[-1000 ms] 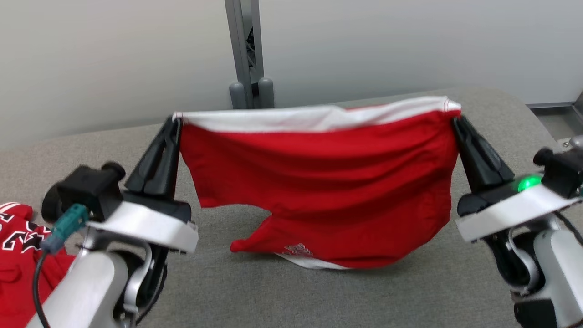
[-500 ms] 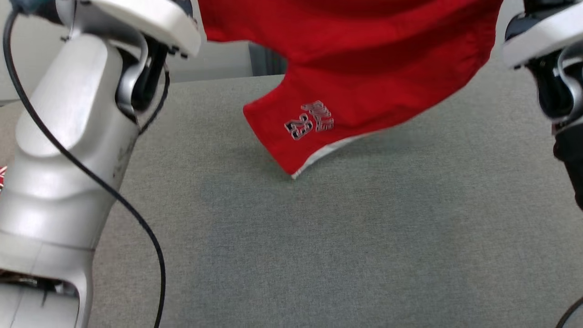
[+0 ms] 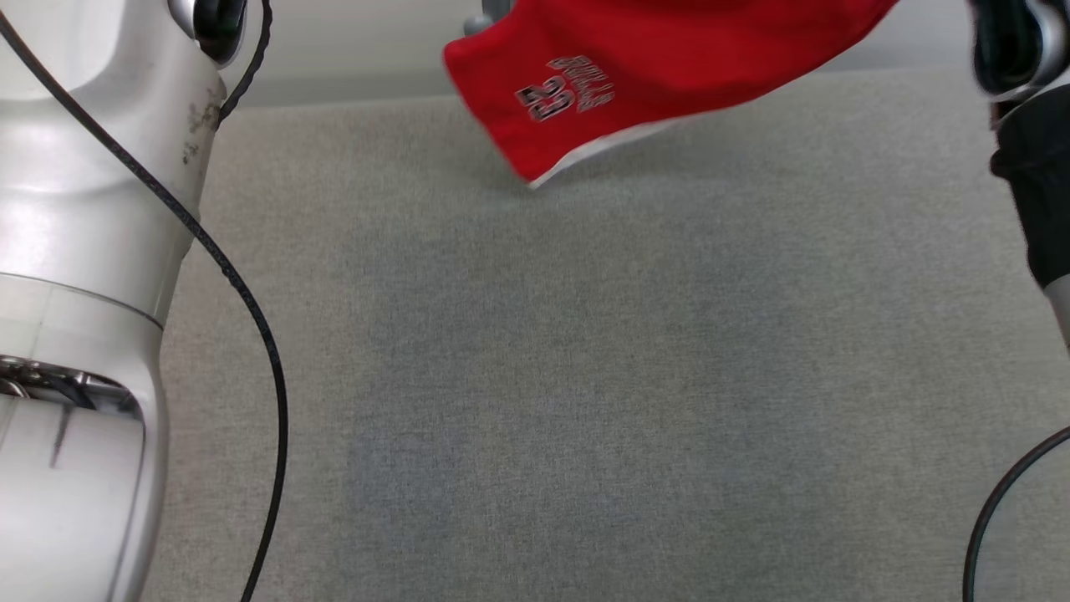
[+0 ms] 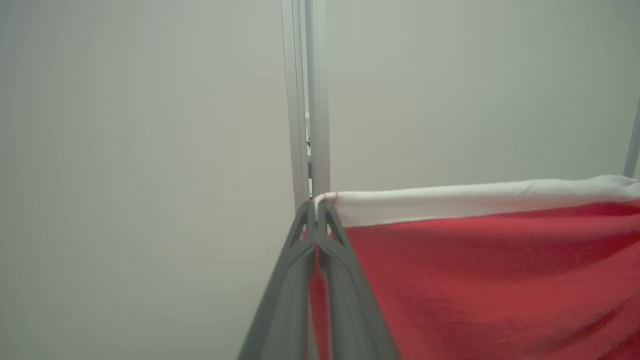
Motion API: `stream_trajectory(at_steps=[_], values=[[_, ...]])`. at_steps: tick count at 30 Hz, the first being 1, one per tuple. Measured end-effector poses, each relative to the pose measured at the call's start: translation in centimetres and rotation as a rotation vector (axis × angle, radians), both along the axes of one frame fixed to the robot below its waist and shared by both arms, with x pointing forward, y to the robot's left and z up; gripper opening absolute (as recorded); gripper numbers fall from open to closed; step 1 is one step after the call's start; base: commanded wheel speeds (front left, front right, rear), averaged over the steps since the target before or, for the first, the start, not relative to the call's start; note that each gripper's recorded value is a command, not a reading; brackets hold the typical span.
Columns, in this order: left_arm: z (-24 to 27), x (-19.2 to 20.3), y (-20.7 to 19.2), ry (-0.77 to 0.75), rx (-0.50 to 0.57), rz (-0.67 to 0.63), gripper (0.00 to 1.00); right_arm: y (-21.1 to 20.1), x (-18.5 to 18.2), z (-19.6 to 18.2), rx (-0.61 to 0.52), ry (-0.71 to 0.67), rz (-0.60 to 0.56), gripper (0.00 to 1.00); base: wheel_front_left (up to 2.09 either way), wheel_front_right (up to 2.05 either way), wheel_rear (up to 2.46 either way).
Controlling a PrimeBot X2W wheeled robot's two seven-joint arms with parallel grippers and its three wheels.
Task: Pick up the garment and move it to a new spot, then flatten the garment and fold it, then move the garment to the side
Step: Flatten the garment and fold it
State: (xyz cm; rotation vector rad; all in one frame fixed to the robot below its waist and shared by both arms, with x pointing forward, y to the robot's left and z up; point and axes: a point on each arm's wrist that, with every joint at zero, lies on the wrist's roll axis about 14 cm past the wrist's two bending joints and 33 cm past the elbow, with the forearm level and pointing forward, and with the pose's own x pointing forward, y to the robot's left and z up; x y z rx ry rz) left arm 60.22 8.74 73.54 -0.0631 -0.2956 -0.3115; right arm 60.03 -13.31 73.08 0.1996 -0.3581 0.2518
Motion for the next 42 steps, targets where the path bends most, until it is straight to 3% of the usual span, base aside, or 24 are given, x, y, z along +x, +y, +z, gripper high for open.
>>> stream_trajectory(at_steps=[9,14,17,29,42], values=[[-12.1,2.1,0.1,0.237,0.007,-0.006,0.00,1.0,3.0,-10.4,-0.039,0.202,0.026,0.00,0.00,0.00,0.00],[-19.1,1.6,0.6,0.367,-0.021,0.003,0.00,2.3,2.6,-16.5,-0.053,0.297,0.086,0.00,0.00,0.00,0.00],[-22.3,-0.4,-0.1,0.425,-0.021,-0.021,0.00,2.9,0.6,-19.3,-0.029,0.350,0.125,0.00,0.00,0.00,0.00],[-24.3,-9.0,-2.7,0.371,-0.073,-0.076,0.00,3.1,-9.4,-24.5,0.085,0.454,0.198,0.00,0.00,0.00,0.00],[-24.8,-22.8,-0.2,0.467,-0.027,-0.053,0.00,1.8,-19.8,-26.8,0.156,0.524,0.167,0.00,0.00,0.00,0.00]])
